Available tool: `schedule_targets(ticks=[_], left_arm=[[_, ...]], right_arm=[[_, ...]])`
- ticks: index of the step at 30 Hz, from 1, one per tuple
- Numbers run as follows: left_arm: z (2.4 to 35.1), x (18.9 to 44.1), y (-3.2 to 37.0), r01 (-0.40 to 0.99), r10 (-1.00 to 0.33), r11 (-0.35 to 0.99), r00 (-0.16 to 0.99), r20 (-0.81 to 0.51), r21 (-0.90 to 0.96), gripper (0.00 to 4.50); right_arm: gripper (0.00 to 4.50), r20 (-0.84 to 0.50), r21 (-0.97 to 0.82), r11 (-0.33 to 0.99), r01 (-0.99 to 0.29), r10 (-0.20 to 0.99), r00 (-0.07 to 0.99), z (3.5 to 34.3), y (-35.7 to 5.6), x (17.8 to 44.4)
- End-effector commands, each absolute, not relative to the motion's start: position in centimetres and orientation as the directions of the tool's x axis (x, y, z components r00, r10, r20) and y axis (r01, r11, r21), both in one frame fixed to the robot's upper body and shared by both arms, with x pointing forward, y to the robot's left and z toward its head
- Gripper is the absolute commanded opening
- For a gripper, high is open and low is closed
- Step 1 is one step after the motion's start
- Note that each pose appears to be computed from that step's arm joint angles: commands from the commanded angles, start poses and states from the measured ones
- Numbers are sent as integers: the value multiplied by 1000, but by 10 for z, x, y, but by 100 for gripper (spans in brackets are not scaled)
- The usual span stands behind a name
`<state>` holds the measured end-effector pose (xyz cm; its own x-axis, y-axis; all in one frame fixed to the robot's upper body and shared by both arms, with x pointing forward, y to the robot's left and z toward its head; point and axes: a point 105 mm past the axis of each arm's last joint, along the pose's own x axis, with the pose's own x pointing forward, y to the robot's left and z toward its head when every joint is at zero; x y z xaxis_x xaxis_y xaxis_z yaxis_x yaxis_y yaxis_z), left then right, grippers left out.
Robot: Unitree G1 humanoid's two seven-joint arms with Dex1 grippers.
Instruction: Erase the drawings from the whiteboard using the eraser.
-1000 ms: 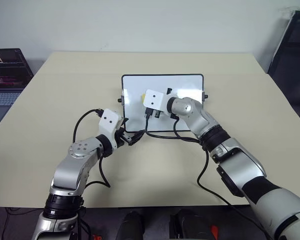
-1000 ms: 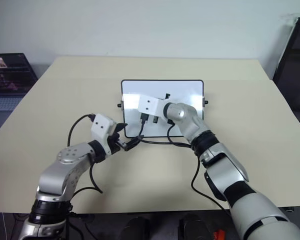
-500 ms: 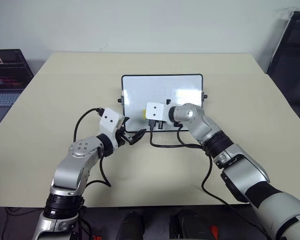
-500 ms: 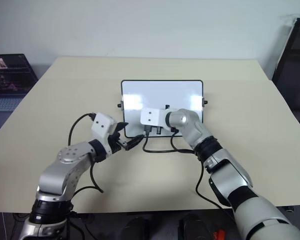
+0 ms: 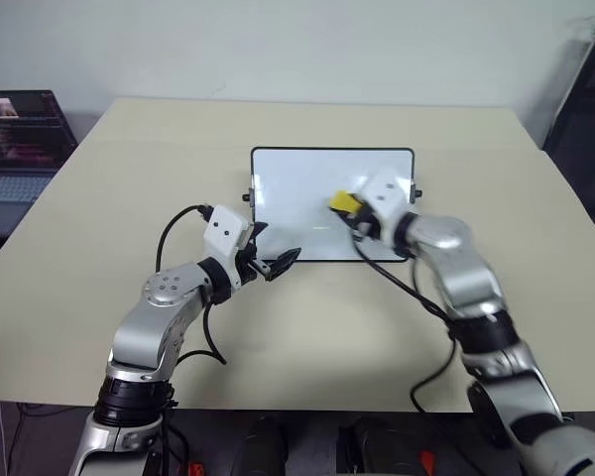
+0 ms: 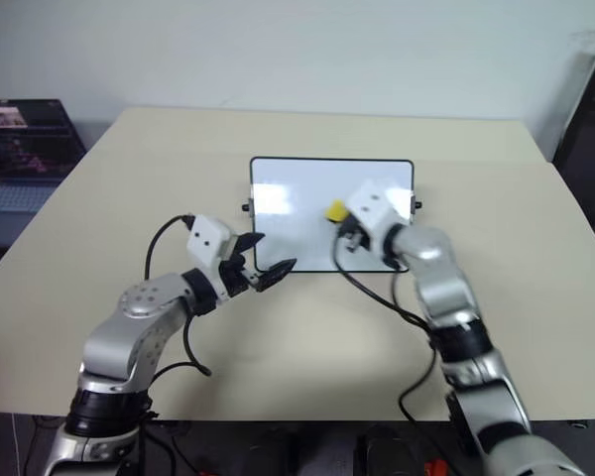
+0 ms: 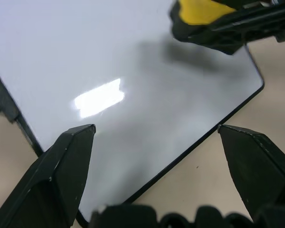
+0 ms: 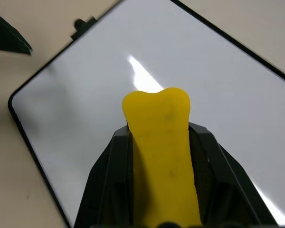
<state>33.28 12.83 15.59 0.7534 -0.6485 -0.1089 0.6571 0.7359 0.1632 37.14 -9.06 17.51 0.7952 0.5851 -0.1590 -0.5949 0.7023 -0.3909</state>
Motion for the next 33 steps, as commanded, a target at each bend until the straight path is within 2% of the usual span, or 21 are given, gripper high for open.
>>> schedule_targets(ticks=[1, 5, 8, 13, 16, 26, 32, 33], left_arm=[[171, 328, 110, 725, -729, 653, 680, -75, 219, 450], [172, 330, 92, 795, -799, 560, 593, -102, 233, 450], [170, 331, 76, 844, -848, 473, 514, -131, 251, 450], [165, 326, 40, 916, -920, 286, 345, -188, 282, 450], [158, 324, 26, 930, -931, 206, 282, -230, 306, 450], [148, 321, 13, 929, -932, 111, 220, -286, 354, 450], [140, 315, 14, 923, -927, 79, 207, -313, 377, 450], [139, 315, 15, 922, -926, 77, 207, -315, 380, 450]], right_arm=[[120, -113, -343, 794, -501, 495, 862, 186, -120, 348], [120, -161, -278, 887, -369, 336, 928, 165, -158, 328], [120, -217, -258, 912, -320, 268, 939, 147, -172, 318], [120, -271, -220, 948, -229, 166, 948, 125, -191, 314], [120, -282, -184, 968, -168, 112, 953, 117, -201, 316], [120, -287, -148, 980, -133, 86, 954, 110, -207, 320], [310, -268, -106, 992, -74, 43, 962, 111, -216, 330], [317, -268, -101, 992, -70, 41, 962, 111, -216, 330]])
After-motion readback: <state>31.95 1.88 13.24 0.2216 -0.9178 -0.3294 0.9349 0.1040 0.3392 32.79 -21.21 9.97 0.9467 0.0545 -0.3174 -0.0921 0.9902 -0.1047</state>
